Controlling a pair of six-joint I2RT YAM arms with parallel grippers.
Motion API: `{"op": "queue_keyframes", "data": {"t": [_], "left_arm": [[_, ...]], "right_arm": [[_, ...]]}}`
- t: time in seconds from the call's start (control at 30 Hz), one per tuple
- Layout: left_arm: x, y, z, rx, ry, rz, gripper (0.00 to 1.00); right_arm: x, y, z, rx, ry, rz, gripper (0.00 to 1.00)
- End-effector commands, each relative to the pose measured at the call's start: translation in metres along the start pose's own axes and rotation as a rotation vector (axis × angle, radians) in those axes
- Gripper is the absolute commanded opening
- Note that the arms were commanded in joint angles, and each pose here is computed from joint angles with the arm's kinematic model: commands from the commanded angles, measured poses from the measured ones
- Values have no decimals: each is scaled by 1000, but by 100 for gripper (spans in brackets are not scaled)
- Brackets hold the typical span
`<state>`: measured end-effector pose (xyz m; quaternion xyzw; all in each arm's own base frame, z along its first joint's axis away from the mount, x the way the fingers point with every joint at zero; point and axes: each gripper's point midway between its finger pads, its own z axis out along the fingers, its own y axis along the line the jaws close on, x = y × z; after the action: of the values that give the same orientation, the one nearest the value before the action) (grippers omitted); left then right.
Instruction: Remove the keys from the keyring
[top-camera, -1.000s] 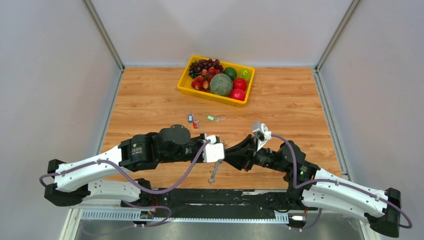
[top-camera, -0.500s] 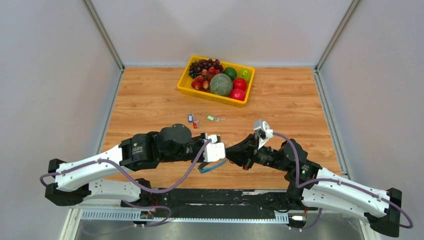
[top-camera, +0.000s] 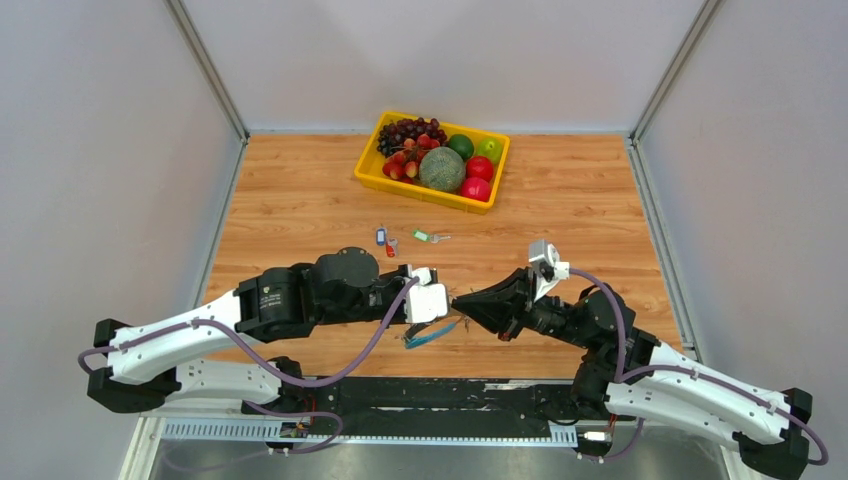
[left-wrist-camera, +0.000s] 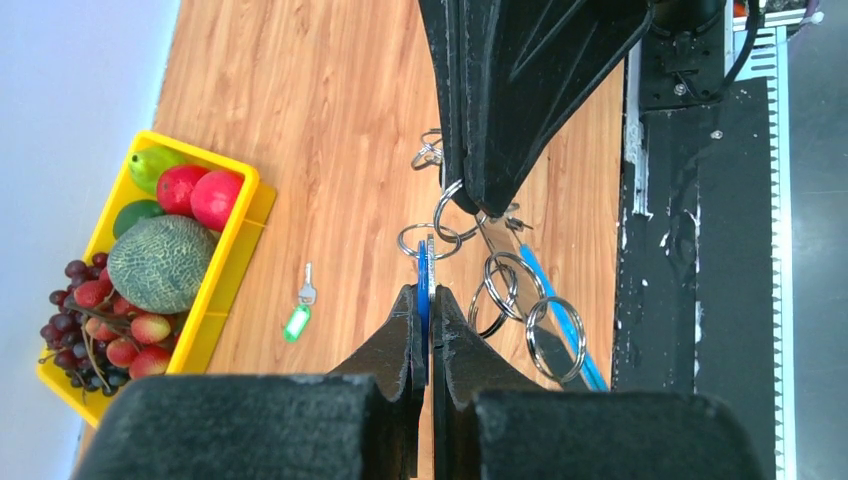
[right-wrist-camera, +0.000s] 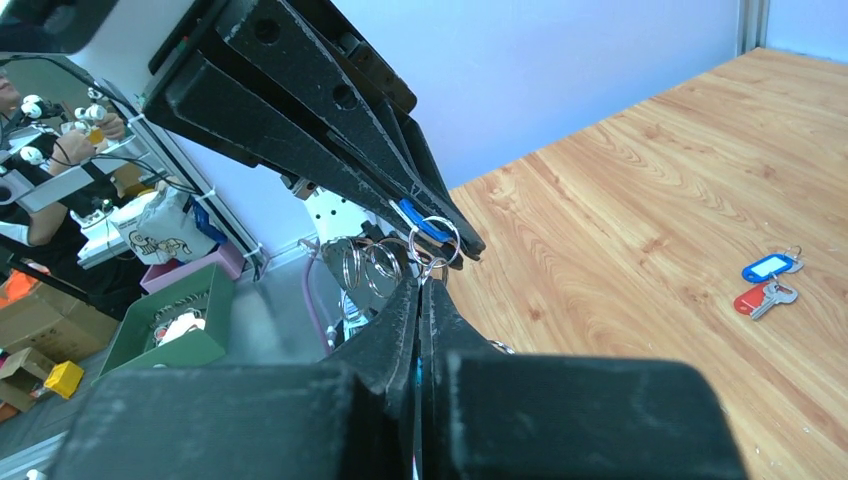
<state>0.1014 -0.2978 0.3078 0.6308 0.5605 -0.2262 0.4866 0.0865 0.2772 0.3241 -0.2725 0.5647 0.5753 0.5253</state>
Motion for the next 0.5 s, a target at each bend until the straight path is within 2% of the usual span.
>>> {"op": "queue_keyframes", "data": {"t": [0.0,0.27,0.47], "left_arm": [[-22,1,-4,13,-82,-21,0],[-20,-15,9,95,-70,-33,0],[-18,-7,9,50,-59,-38,0]], "right_arm": [[-19,8,-1,-26,-66,-17,0],[-27,14,1,-53,-90,-48,0],[-30,16,-5,-71,-126,-76,0]]}}
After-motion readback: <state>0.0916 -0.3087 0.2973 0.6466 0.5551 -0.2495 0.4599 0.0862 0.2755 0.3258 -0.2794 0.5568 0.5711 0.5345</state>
